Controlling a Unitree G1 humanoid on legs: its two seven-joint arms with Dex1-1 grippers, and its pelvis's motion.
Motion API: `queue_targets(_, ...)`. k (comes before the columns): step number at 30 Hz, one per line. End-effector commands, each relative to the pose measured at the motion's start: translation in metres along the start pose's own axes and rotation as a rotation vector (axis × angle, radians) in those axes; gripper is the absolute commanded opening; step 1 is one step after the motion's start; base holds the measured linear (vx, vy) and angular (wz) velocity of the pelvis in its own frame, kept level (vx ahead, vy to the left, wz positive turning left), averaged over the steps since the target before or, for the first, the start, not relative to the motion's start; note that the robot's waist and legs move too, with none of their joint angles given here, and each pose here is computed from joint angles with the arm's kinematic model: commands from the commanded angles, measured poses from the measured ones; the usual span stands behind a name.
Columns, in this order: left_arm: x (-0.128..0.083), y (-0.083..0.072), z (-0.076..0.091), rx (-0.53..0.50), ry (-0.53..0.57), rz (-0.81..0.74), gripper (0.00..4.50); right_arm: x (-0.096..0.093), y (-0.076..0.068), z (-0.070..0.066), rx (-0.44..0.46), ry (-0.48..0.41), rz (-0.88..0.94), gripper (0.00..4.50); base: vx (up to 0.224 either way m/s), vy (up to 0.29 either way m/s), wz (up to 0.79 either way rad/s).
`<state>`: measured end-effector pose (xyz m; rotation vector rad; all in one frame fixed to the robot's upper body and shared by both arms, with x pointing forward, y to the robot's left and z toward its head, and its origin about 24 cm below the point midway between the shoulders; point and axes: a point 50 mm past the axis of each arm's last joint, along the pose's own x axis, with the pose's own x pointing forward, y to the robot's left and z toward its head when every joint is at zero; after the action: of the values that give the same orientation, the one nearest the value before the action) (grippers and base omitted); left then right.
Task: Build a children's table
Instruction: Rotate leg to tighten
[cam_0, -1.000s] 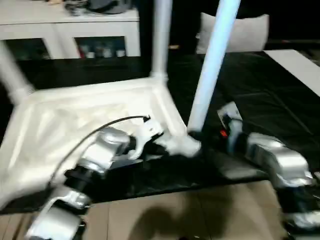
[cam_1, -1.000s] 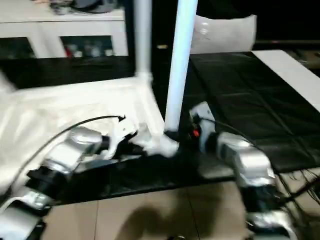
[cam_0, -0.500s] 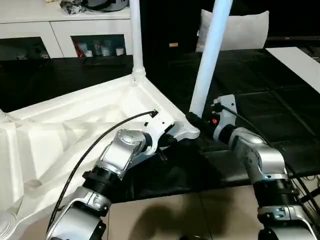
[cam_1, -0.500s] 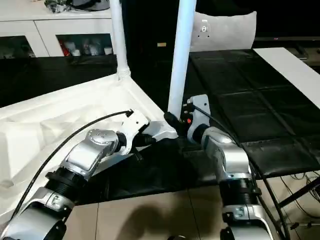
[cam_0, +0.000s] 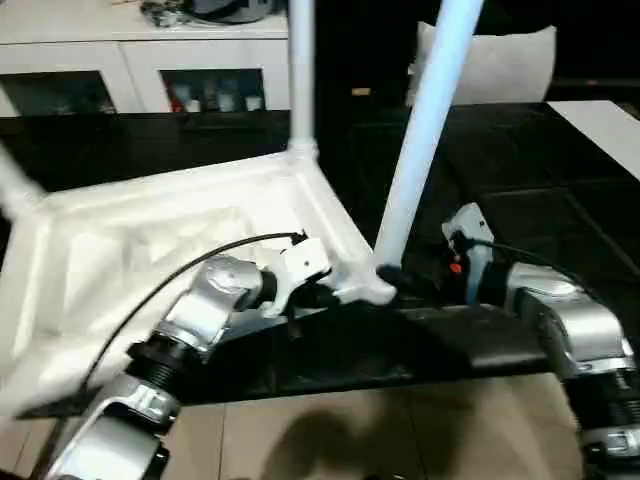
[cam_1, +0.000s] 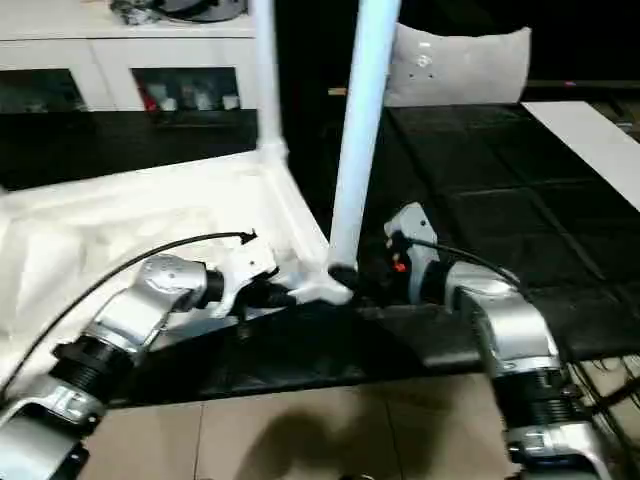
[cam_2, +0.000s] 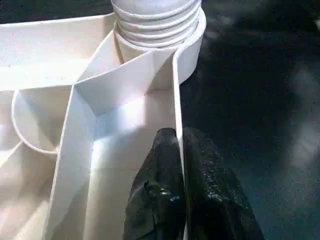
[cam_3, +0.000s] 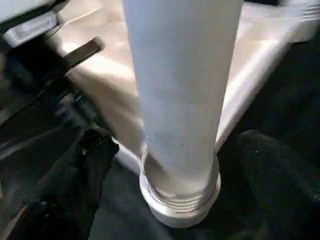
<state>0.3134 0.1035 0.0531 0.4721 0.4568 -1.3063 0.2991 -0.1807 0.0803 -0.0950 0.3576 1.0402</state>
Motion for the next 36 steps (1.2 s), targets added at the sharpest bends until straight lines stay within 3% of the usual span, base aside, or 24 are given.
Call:
queue_targets(1, 0.002, -0.004, 0.011, 0.091, -0.013, -0.104, 0.00, -0.003, 0.004, 0.004, -0.022, -0.008, 0.075, 4.30, 0.000, 0.000, 0.00)
queue_targets(7, -0.006, -0.011, 0.007, 0.169, 0.034, -0.280, 0.00, -0.009, 0.007, 0.003, -0.045, 0.025, 0.217, 4.05, 0.000, 0.000, 0.00)
queue_targets(10, -0.008, -0.013, 0.005, 0.200, 0.060, -0.338, 0.00, -0.010, 0.011, 0.004, -0.043, 0.036, 0.294, 3.62, 0.000, 0.000, 0.00)
queue_targets(13, -0.008, -0.014, 0.005, 0.211, 0.068, -0.362, 0.00, -0.010, 0.013, 0.004, -0.053, 0.044, 0.323, 3.54, 0.000, 0.000, 0.00)
queue_targets(14, -0.008, -0.014, 0.005, 0.212, 0.068, -0.363, 0.00, -0.010, 0.013, 0.004, -0.053, 0.045, 0.324, 3.27, 0.000, 0.000, 0.00)
queue_targets(21, -0.006, -0.014, 0.007, 0.224, 0.065, -0.384, 0.00, -0.008, 0.022, -0.001, -0.024, 0.068, 0.406, 2.72, 0.000, 0.000, 0.00)
queue_targets(28, -0.005, -0.016, 0.005, 0.176, 0.037, -0.383, 0.00, -0.009, 0.025, -0.003, 0.017, 0.052, 0.425, 2.12, 0.000, 0.000, 0.00)
queue_targets(32, -0.004, -0.016, 0.005, 0.127, 0.021, -0.368, 0.00, -0.006, 0.028, -0.001, 0.044, 0.012, 0.411, 2.03, 0.000, 0.000, 0.00)
queue_targets(36, 0.001, -0.011, 0.007, 0.039, 0.026, -0.247, 0.00, 0.008, 0.024, 0.007, 0.102, -0.061, 0.242, 2.02, 0.000, 0.000, 0.00)
